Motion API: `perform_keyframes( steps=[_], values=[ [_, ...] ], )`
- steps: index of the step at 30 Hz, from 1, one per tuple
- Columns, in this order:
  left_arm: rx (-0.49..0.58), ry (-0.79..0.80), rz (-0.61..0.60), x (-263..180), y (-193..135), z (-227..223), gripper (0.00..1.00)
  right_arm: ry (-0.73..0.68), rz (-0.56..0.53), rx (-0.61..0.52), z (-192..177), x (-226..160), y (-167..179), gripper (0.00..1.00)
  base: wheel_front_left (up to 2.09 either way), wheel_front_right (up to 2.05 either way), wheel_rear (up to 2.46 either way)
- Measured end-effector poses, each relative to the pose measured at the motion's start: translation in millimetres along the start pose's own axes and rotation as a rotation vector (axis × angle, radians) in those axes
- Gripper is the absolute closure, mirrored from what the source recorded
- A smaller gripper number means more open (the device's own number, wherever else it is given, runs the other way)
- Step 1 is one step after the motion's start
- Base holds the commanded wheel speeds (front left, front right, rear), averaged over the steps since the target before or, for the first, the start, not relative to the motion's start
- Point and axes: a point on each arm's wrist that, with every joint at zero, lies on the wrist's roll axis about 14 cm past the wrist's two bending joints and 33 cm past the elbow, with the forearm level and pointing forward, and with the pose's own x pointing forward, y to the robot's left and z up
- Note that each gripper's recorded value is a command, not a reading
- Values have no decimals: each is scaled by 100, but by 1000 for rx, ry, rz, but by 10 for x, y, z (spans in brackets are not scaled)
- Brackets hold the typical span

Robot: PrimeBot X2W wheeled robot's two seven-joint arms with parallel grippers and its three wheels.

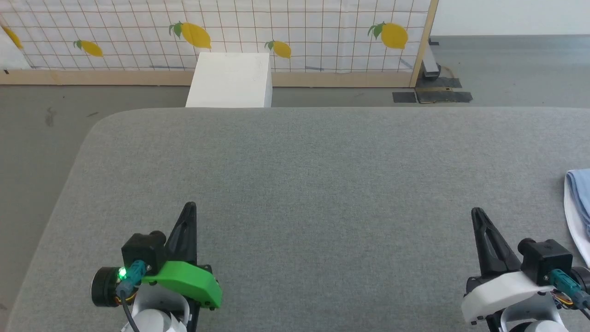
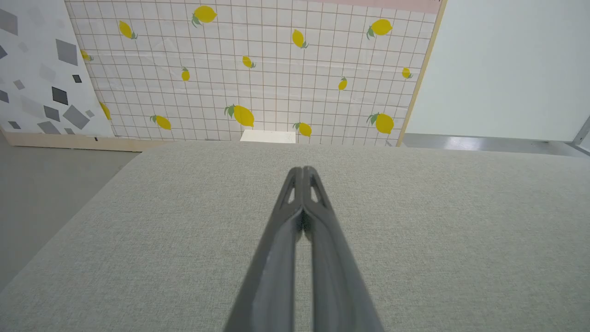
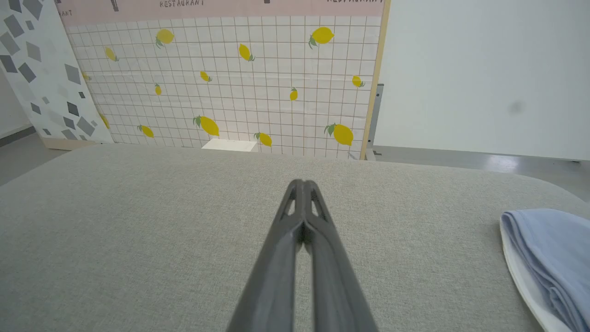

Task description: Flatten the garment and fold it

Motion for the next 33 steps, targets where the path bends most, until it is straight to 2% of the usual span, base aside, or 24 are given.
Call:
perform_keyframes(
  steps=[33],
  values=[
    [71, 33, 34, -18, 70, 22, 100, 26, 21, -25, -7, 9, 71, 100, 0, 0, 0]
  ],
)
